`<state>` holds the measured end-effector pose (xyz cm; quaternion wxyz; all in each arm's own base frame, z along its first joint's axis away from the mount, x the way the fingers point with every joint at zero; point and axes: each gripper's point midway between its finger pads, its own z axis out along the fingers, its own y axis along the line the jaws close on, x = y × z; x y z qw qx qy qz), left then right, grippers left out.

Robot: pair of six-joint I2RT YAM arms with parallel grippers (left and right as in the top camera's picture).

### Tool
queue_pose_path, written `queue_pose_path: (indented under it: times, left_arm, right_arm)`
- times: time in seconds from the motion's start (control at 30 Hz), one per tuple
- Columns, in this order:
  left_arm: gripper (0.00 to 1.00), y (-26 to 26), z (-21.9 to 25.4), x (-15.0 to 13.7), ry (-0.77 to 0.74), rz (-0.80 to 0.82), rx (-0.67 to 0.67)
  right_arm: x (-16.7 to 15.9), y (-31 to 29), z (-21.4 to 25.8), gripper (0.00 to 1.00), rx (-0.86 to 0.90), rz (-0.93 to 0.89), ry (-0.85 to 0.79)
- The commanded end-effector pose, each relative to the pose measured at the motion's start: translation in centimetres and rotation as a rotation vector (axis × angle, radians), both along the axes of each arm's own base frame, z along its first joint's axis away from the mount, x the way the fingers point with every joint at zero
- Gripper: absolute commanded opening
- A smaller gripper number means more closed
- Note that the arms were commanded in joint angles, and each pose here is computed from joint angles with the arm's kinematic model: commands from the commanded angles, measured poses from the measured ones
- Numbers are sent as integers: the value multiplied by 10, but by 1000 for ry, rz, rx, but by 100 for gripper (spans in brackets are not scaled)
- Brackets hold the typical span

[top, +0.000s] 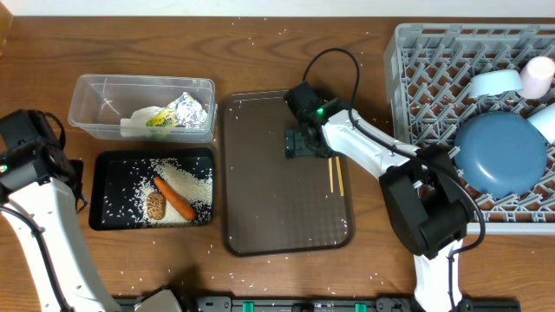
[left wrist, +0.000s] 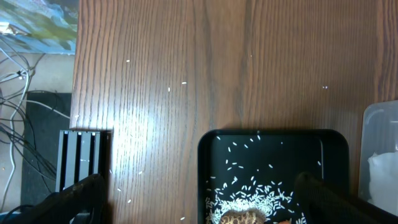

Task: Sort waste into correct bins and load items into the dishwasher rack
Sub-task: 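Move the right gripper back to the chopstick on the brown tray, then grasp one wooden chopstick and carry it into the rack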

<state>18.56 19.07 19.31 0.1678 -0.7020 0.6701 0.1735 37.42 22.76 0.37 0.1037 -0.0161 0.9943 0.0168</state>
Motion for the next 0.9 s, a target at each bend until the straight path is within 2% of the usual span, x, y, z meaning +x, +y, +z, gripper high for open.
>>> queue_pose_path:
  times: [0.0, 0.07, 0.13, 0.2, 0.23, 0.3, 0.43, 0.57, 0.73, 0.8, 0.87]
  left_arm:
    - [98, 1, 0, -2, 2, 11, 4]
    - [98, 1, 0, -2, 2, 11, 4]
    - [98, 1, 0, -3, 3, 11, 3]
    - [98, 1, 0, -3, 3, 11, 3]
    - [98, 1, 0, -3, 3, 11, 3]
    - [98, 1, 0, -3, 3, 11, 3]
    - [98, 1, 0, -3, 2, 12, 4]
    - [98, 1, 0, -3, 3, 11, 3]
    - [98, 1, 0, -3, 3, 11, 3]
    - [98, 1, 0, -3, 3, 11, 3]
    - [98, 1, 0, -3, 3, 11, 3]
  right_arm:
    - [-2, -3, -6, 99, -21, -13, 4]
    - [-2, -3, -6, 99, -21, -14, 5]
    - [-2, -2, -7, 95, -22, -13, 6]
    - [-3, -4, -8, 83, -24, -25, 7]
    - [-3, -5, -9, 73, -26, -37, 6]
    - [-4, -6, -11, 61, -30, -45, 5]
    - [-4, -7, -13, 40, -31, -45, 0]
    - [-5, -7, -14, 24, -32, -45, 2]
    - [-5, -8, -15, 11, -33, -53, 6]
    - [-6, -9, -15, 2, -35, -53, 10]
    - [-8, -10, -15, 1, -40, -53, 17]
